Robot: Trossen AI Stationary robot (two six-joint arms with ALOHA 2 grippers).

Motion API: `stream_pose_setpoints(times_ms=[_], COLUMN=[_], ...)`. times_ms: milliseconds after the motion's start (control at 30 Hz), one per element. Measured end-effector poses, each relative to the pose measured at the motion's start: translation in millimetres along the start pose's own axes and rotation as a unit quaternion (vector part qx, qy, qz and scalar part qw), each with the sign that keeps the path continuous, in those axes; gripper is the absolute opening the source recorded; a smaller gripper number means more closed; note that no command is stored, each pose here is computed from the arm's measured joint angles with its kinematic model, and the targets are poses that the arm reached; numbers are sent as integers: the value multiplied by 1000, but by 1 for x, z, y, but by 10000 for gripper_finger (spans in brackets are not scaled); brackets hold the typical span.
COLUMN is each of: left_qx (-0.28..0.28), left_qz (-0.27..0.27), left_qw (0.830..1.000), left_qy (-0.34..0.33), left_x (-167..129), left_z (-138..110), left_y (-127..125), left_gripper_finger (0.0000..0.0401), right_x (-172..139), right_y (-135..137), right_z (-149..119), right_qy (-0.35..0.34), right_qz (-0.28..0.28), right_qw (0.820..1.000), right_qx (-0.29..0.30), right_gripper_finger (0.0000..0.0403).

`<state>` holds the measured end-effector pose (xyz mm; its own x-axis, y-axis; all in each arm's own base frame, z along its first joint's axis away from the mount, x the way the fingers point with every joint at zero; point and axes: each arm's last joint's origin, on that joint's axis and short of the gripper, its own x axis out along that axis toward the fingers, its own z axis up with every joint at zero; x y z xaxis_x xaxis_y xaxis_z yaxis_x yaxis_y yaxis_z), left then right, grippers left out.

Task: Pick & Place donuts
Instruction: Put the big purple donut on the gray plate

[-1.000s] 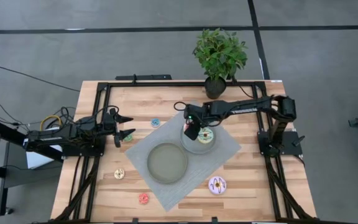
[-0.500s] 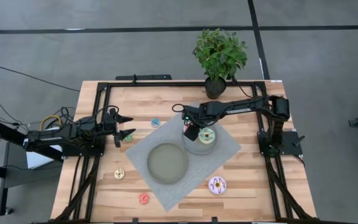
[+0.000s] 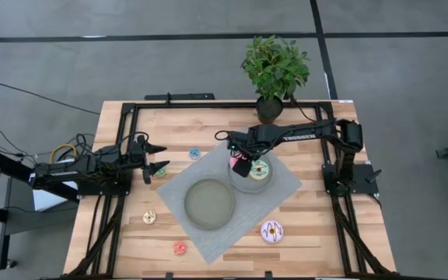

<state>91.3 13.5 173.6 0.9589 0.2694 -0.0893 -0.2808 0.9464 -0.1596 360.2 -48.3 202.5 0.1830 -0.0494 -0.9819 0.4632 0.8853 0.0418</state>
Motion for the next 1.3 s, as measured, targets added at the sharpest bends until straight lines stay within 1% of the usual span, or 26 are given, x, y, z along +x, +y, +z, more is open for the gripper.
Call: stream_pose_setpoints(times_ms=[133, 200, 333, 500, 633, 800, 900, 1067, 1200, 1300], left_qx=[0, 0, 0, 0, 0, 0, 0, 0, 0, 0], left_qz=[0, 0, -13, -27, -36, -40, -40, -40, -40, -49], left_qw=[1000, 1000, 1000, 1000, 999, 999, 999, 999, 999, 999], left_qy=[0, 0, 2, 5, 8, 10, 10, 10, 10, 13], left_x=[0, 0, 0, 0, 0, 0, 0, 0, 0, 0], left_z=[0, 0, 0, 0, -1, -1, -1, -1, -1, -1], left_y=[0, 0, -1, -2, -2, -2, -2, -2, -2, -3], left_gripper_finger=[277, 277, 277, 277, 277, 277, 277, 277, 277, 277], right_x=[-18, -25, -43, -66, -79, -83, -81, -78, -79, -81], right_y=[16, 27, 48, 70, 89, 114, 129, 141, 152, 162], right_z=[-6, -11, -30, -60, -85, -117, -137, -168, -186, -196], right_qy=[18, 11, 10, 9, 11, 33, 43, 59, 53, 40], right_qz=[-3, 2, 8, -14, -19, -28, -35, -54, -46, -28], right_qw=[999, 997, 994, 990, 989, 989, 988, 988, 991, 993], right_qx=[-49, -73, -113, -142, -148, -138, -142, -130, -110, -106], right_gripper_finger=[228, 229, 228, 228, 226, 223, 223, 223, 223, 223])
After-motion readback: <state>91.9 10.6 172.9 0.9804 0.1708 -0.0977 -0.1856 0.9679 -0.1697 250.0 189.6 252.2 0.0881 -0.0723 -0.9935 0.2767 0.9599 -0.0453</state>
